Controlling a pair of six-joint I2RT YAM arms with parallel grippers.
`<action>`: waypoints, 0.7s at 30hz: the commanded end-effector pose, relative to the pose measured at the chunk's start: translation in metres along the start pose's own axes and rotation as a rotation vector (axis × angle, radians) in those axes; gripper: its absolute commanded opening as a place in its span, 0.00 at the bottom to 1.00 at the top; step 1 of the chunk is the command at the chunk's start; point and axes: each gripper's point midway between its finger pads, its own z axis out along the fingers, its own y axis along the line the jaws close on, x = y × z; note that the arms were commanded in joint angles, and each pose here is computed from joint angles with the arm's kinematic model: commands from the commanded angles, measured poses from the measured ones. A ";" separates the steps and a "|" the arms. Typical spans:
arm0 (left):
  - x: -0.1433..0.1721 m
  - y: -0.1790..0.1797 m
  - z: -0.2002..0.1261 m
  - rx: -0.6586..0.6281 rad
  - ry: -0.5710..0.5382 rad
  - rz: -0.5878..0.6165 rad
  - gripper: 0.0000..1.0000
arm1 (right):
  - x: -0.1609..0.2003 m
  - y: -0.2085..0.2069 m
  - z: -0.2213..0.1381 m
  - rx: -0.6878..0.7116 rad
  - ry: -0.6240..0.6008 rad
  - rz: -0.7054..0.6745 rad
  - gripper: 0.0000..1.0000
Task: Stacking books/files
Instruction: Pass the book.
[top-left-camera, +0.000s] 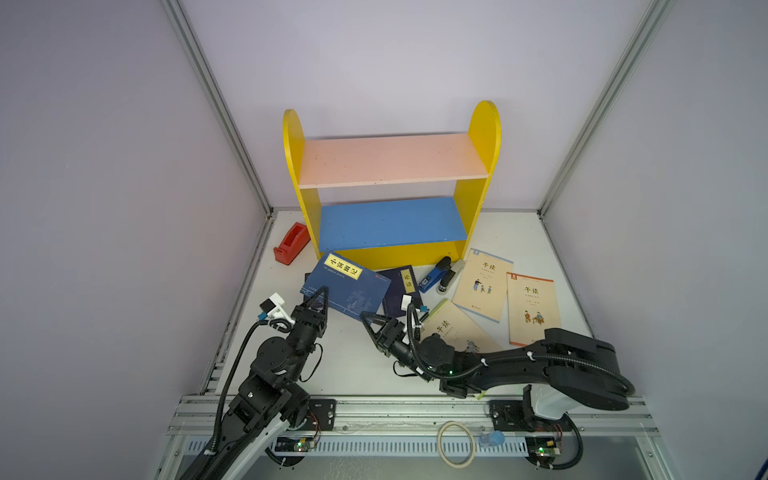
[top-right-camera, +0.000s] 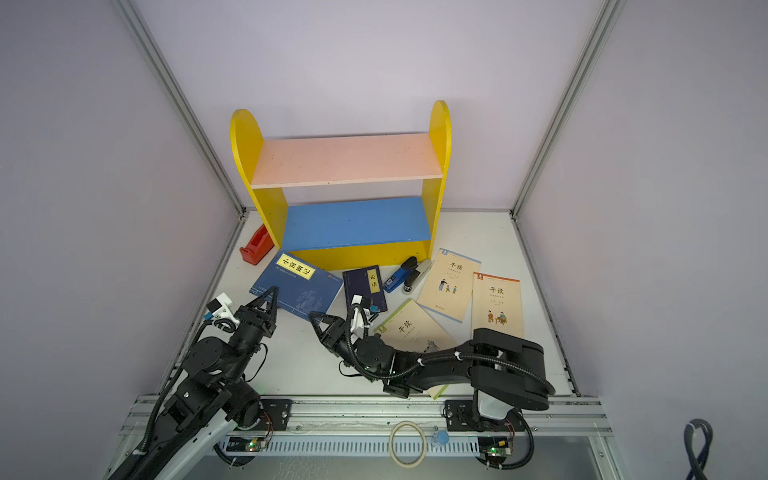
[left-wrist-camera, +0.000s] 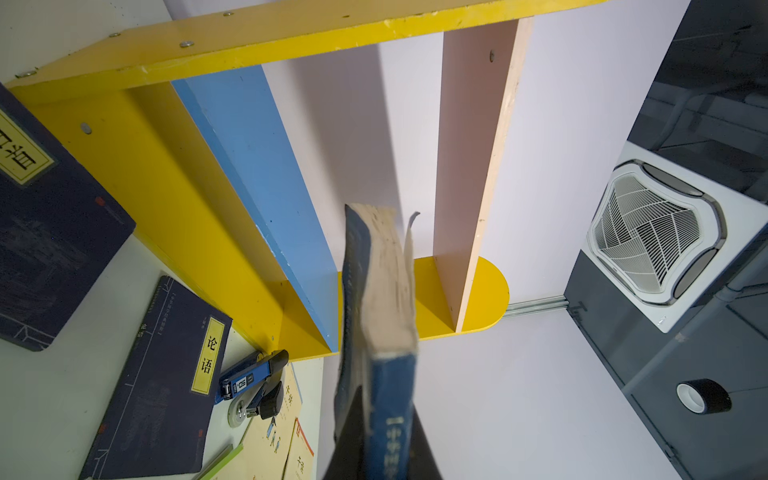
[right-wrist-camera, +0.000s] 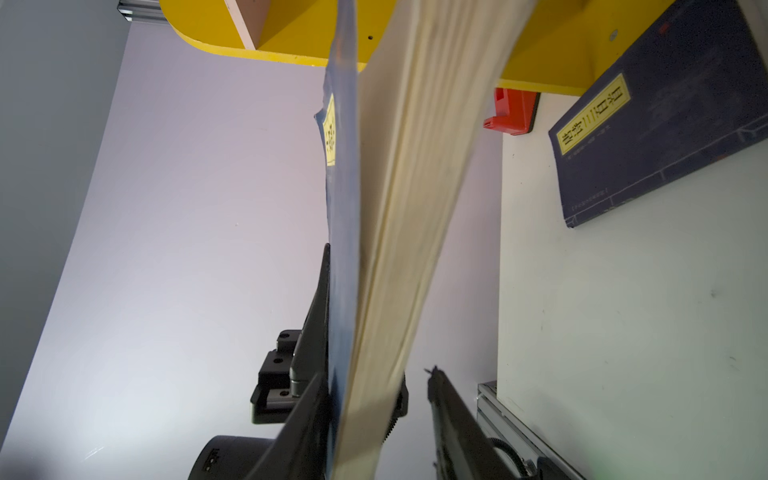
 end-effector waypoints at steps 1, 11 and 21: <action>-0.003 -0.005 -0.001 0.026 -0.013 -0.019 0.00 | -0.002 0.020 0.009 -0.076 -0.029 0.046 0.40; -0.014 0.004 -0.008 0.001 -0.070 -0.021 0.00 | -0.002 0.035 0.006 -0.156 -0.051 0.073 0.24; -0.015 0.011 -0.008 -0.013 -0.079 -0.042 0.00 | 0.001 0.037 0.005 -0.161 -0.073 0.054 0.12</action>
